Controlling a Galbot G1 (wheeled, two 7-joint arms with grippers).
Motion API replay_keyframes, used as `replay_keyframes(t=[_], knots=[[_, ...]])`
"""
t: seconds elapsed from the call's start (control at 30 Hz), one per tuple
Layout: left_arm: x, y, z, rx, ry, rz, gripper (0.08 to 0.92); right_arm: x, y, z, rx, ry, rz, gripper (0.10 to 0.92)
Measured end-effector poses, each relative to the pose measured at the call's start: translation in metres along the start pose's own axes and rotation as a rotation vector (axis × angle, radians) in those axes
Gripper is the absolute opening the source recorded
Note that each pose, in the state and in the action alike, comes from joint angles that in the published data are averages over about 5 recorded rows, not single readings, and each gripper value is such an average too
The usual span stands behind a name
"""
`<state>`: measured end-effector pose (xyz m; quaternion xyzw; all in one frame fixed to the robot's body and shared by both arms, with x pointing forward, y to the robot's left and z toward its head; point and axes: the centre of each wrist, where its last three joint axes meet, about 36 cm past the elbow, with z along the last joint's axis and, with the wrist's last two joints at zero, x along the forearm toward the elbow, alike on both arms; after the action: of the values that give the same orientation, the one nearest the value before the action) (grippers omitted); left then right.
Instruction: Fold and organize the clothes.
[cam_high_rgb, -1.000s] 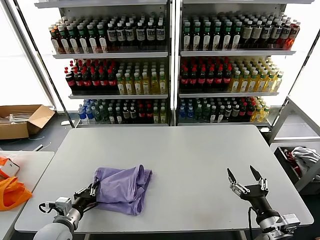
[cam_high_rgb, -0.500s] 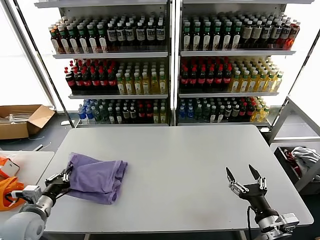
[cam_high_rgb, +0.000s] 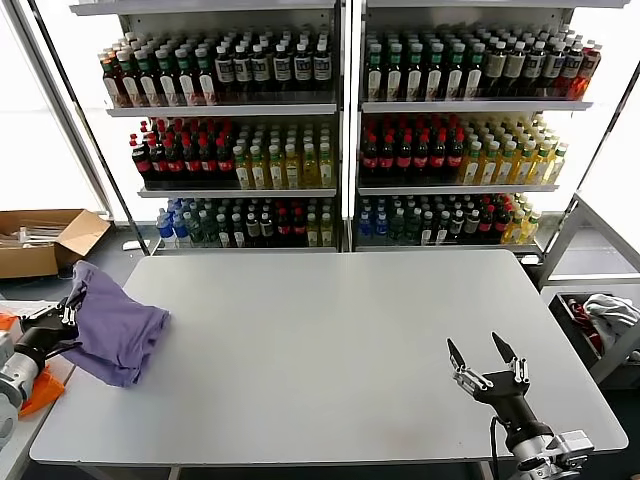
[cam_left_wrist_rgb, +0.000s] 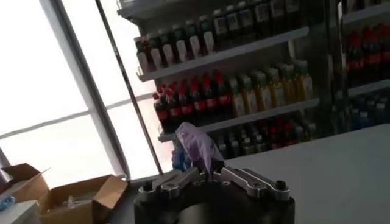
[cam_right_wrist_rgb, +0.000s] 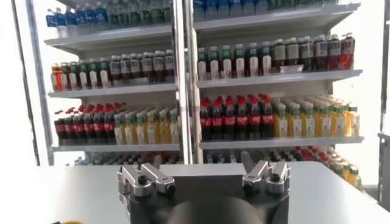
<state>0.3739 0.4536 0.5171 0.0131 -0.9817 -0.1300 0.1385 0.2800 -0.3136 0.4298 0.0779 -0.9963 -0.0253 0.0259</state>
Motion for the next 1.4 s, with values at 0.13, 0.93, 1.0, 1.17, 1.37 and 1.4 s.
replay_keyframes(t=[0.13,0.93,1.0,1.17,1.37,1.4], knots=[[-0.002,-0.045,0.001,-0.003,0.018,0.098,0.116,0.002,0.003,0.0,-0.006,0.002,0.0,0.823],[-0.035,-0.299,-0.003,0.411,0.087,0.619,0.284,0.003,0.045,0.007,-0.078,0.093,-0.089,0.823],[-0.038,-0.3,-0.01,0.437,0.064,0.624,0.345,-0.001,0.05,0.008,-0.096,0.11,-0.1,0.823],[-0.043,-0.288,-0.024,0.484,-0.003,0.63,0.484,-0.015,0.065,0.012,-0.185,0.166,-0.123,0.823],[-0.039,-0.26,-0.032,0.504,-0.083,0.614,0.657,-0.045,0.089,0.019,-0.33,0.267,-0.141,0.823],[-0.037,-0.256,-0.032,0.507,-0.094,0.608,0.692,-0.051,0.093,0.021,-0.353,0.285,-0.144,0.823]])
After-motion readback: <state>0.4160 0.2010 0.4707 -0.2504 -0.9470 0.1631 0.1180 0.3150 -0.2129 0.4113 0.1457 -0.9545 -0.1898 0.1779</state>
